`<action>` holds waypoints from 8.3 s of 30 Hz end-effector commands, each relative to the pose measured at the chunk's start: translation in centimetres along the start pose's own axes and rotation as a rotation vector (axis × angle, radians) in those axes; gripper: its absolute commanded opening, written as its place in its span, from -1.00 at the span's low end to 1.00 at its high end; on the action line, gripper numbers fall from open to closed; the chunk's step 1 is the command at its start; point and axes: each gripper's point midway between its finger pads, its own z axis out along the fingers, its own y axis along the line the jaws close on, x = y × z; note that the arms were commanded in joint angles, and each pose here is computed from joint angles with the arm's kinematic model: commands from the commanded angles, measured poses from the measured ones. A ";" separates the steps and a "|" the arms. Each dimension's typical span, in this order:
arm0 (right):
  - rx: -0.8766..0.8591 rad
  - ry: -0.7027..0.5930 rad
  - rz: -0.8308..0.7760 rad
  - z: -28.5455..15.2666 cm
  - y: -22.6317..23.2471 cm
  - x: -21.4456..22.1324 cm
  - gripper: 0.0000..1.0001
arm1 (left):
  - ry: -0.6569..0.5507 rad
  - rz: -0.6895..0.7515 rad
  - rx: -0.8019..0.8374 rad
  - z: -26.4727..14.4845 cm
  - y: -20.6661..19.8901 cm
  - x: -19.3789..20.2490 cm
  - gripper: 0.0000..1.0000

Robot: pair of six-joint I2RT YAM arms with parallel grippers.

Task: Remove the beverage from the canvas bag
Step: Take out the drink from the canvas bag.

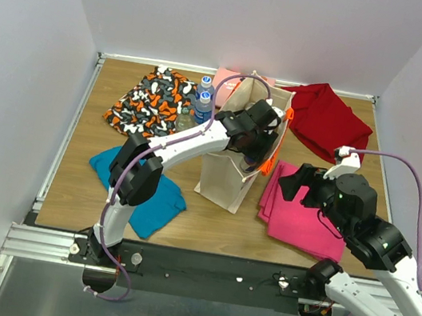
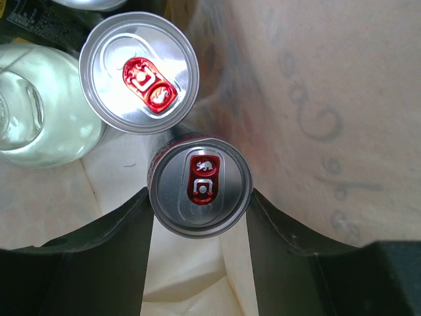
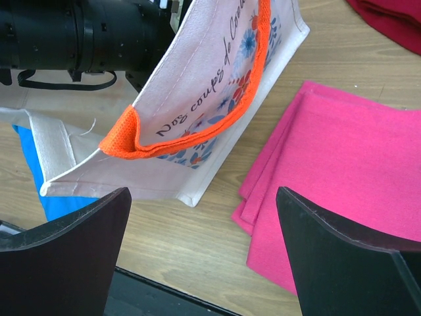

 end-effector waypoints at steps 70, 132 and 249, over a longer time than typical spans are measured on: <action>0.004 -0.006 -0.006 0.6 -0.2 0.4 1.00 | -0.221 0.046 0.044 -13.5 -1.6 -7.8 -1.00; 0.024 -0.012 -0.034 0.7 -0.4 -0.2 1.00 | -0.103 -0.097 -0.046 -2.8 2.1 1.3 -0.10; -0.005 -0.048 -0.017 0.0 -0.2 -0.5 1.00 | -0.226 0.065 0.037 -17.3 -0.7 -8.0 -1.00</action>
